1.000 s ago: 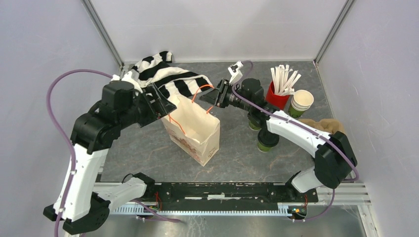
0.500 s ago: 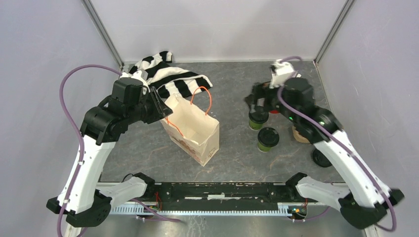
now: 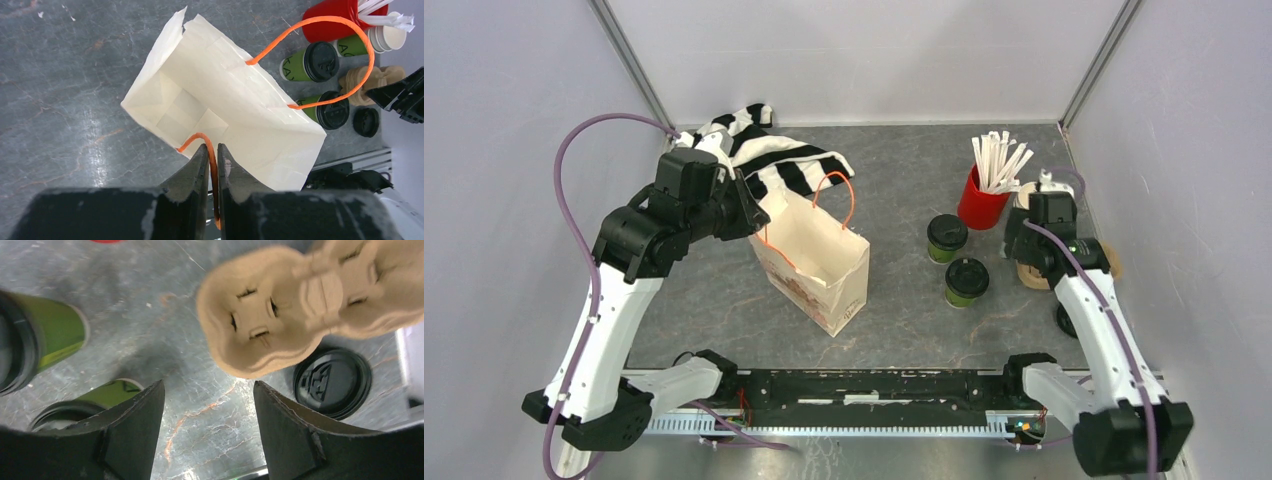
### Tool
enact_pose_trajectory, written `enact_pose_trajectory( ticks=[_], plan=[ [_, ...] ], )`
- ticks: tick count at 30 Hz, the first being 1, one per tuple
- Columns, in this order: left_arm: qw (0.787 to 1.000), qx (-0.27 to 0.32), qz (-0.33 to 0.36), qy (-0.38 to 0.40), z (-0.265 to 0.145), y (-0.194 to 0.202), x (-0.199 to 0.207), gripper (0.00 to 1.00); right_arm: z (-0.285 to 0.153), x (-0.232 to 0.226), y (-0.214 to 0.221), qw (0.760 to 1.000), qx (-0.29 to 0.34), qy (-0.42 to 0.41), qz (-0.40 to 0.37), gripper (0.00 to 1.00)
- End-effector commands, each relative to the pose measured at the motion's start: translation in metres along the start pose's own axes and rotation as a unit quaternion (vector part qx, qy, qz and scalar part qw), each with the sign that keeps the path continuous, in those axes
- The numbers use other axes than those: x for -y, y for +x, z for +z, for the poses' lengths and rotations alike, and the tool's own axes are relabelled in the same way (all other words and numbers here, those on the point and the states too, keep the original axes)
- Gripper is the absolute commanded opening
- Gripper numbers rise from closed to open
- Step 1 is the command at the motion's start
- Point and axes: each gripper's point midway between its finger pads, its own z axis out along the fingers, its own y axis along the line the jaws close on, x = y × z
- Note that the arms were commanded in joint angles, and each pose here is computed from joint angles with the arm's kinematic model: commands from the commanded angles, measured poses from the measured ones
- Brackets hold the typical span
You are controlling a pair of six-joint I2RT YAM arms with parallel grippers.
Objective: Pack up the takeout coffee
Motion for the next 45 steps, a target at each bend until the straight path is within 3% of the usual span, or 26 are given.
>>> enact_pose_trajectory(
  ticks=[1, 9, 17, 23, 28, 45],
  plan=[
    [0.996, 0.047, 0.068, 0.016, -0.014, -0.023, 0.004, 0.17, 0.026, -0.006, -0.009, 0.995, 0.009, -0.081, 0.049, 0.71],
    [0.994, 0.043, 0.098, 0.034, -0.015, -0.012, 0.012, 0.18, 0.053, 0.011, 0.002, 0.992, -0.010, -0.114, 0.044, 0.69],
    [0.991, 0.043, 0.125, 0.037, -0.011, -0.010, 0.021, 0.18, 0.070, 0.023, 0.009, 0.992, -0.022, -0.115, 0.039, 0.52],
    [0.989, 0.042, 0.133, 0.040, -0.012, -0.009, 0.025, 0.18, 0.077, 0.022, 0.023, 0.989, -0.032, -0.134, 0.048, 0.50],
    [0.989, 0.042, 0.133, 0.041, -0.013, -0.008, 0.025, 0.18, 0.077, 0.019, 0.022, 0.987, -0.030, -0.147, 0.057, 0.40],
    [0.989, 0.042, 0.132, 0.043, -0.014, -0.008, 0.025, 0.18, 0.080, 0.021, 0.011, 0.984, -0.025, -0.158, 0.082, 0.41]
  ],
)
